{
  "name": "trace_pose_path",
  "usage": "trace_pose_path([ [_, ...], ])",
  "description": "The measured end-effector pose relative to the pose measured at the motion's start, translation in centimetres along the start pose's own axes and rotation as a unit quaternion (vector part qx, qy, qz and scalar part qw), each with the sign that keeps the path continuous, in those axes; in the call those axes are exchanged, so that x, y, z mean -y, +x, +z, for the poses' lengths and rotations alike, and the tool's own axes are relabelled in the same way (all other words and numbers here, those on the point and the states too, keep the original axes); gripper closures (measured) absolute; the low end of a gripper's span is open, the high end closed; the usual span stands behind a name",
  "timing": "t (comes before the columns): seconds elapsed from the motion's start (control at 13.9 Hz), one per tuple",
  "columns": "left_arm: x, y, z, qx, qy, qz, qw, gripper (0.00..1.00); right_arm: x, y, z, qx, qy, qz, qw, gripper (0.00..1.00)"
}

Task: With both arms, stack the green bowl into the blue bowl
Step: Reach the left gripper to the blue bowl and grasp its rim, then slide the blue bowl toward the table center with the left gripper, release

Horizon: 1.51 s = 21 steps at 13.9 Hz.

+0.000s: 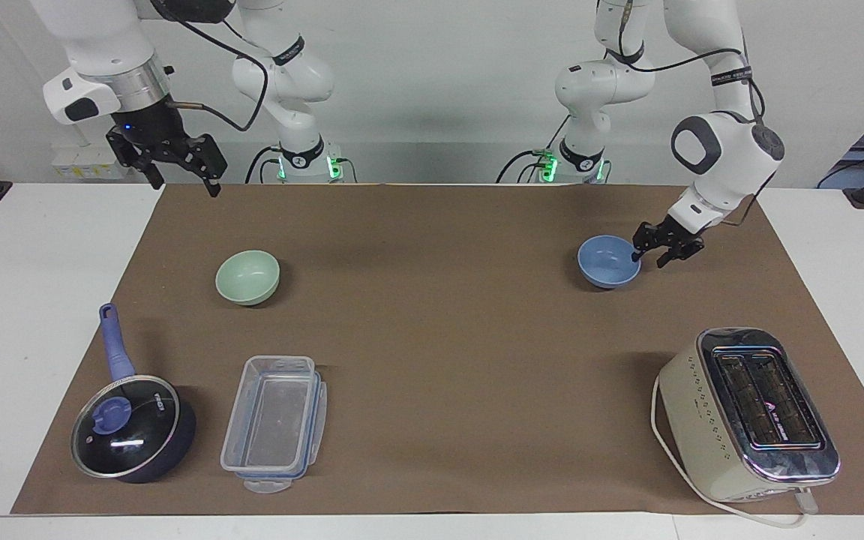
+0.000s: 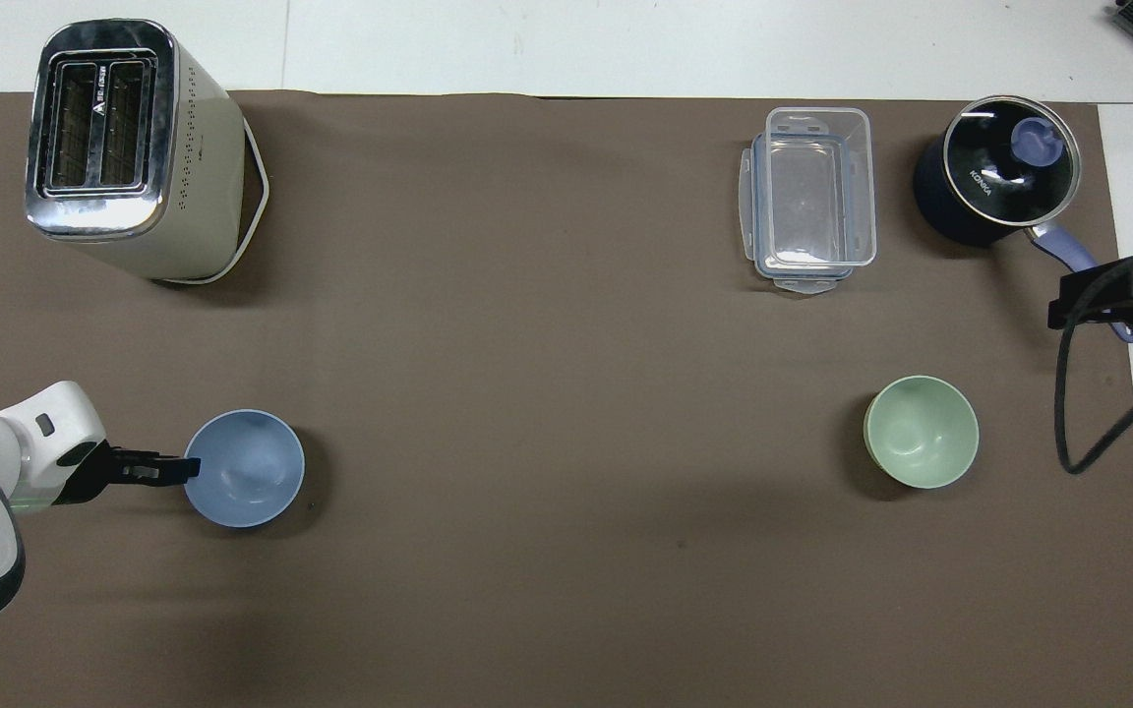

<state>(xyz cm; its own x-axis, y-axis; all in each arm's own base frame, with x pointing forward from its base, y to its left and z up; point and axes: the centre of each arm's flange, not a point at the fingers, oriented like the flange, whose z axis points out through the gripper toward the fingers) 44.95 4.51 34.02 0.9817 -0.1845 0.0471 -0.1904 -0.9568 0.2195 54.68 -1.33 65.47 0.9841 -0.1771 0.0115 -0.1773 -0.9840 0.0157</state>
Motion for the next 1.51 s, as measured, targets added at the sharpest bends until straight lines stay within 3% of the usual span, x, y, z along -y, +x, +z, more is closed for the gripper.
trace_pose_path([
  [0.29, 0.1, 0.1, -0.1, -0.004, -0.002, -0.004, 1.000, 0.96, 0.0, 0.0, 0.0, 0.000, 0.000, 0.000, 1.000, 0.00],
  [0.65, -0.7, 1.7, -3.7, -0.002, -0.023, -0.018, 1.000, 0.96, 0.0, 0.0, 0.0, 0.000, 0.000, 0.000, 1.000, 0.00],
  [0.94, -4.3, 3.6, -7.0, -0.003, -0.029, -0.033, 0.999, 0.96, 0.0, 0.0, 0.0, 0.000, 0.000, 0.000, 1.000, 0.00],
  [1.22, -14.4, 5.3, -5.1, 0.001, -0.027, -0.060, 0.998, 0.96, 0.0, 0.0, 0.0, 0.000, 0.000, 0.000, 1.000, 0.00],
  [1.51, -25.2, 4.9, -2.1, -0.002, -0.027, -0.076, 0.997, 0.96, 0.0, 0.0, 0.0, 0.000, 0.000, 0.000, 1.000, 0.00],
])
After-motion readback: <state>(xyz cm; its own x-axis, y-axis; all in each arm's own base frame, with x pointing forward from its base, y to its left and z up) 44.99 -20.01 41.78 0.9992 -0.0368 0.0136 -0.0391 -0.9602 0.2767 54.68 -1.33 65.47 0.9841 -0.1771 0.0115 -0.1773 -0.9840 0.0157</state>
